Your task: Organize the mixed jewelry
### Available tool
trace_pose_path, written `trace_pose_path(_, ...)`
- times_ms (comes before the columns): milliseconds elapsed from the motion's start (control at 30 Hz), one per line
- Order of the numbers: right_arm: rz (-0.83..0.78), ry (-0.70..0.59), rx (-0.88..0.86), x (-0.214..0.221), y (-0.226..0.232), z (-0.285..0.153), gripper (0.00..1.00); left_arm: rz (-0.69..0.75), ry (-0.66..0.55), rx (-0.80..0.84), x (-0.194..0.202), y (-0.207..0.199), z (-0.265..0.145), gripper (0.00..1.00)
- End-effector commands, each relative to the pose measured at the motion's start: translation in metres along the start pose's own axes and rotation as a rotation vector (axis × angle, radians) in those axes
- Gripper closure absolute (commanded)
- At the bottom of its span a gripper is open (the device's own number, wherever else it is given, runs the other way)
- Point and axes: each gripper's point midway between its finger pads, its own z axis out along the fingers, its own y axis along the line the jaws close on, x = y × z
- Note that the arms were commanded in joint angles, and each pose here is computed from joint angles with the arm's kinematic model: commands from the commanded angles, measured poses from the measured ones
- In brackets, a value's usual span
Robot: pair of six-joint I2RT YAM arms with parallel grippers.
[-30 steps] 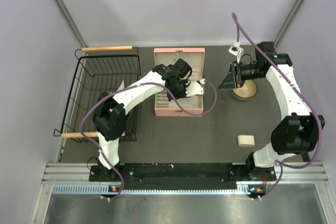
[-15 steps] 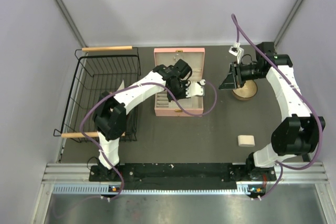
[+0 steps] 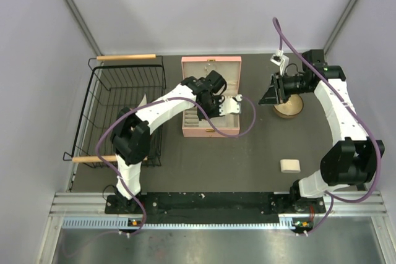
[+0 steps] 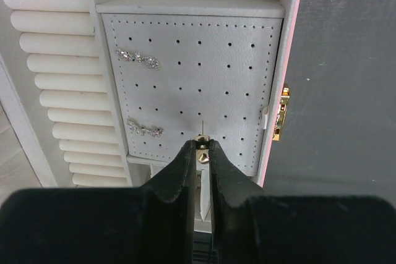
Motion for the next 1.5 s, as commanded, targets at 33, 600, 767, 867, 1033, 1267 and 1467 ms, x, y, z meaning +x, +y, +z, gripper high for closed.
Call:
trace_pose_path(33, -0.045, -0.041, 0.018, -0.007, 0.005, -0.009, 0.77, 0.011, -0.004, 0.014, -0.002, 0.000, 0.004, 1.00)
trace_pose_path(600, -0.055, -0.039, 0.033, -0.004, 0.004, -0.009, 0.78, 0.012, -0.007, -0.007, -0.004, 0.006, 0.006, 1.00)
trace_pose_path(767, -0.051, -0.037, 0.030, -0.003, 0.004, -0.008, 0.78, 0.011, -0.020, -0.021, -0.007, 0.008, 0.000, 1.00)
trace_pose_path(867, -0.050, -0.035, 0.031, -0.003, 0.003, -0.008, 0.78, 0.011, -0.029, -0.033, -0.010, 0.011, -0.004, 1.00)
trace_pose_path(1033, -0.049, -0.036, 0.027, -0.003, 0.003, -0.007, 0.78, 0.015, -0.037, -0.044, -0.013, 0.013, -0.008, 1.00)
trace_pose_path(1267, -0.054, -0.038, 0.031, -0.003, 0.004, -0.008, 0.78, 0.014, -0.024, -0.035, -0.010, 0.012, -0.003, 1.00)
trace_pose_path(1467, -0.056, -0.039, 0.034, -0.003, 0.004, -0.009, 0.78, 0.017, -0.015, -0.027, -0.008, 0.011, 0.001, 1.00)
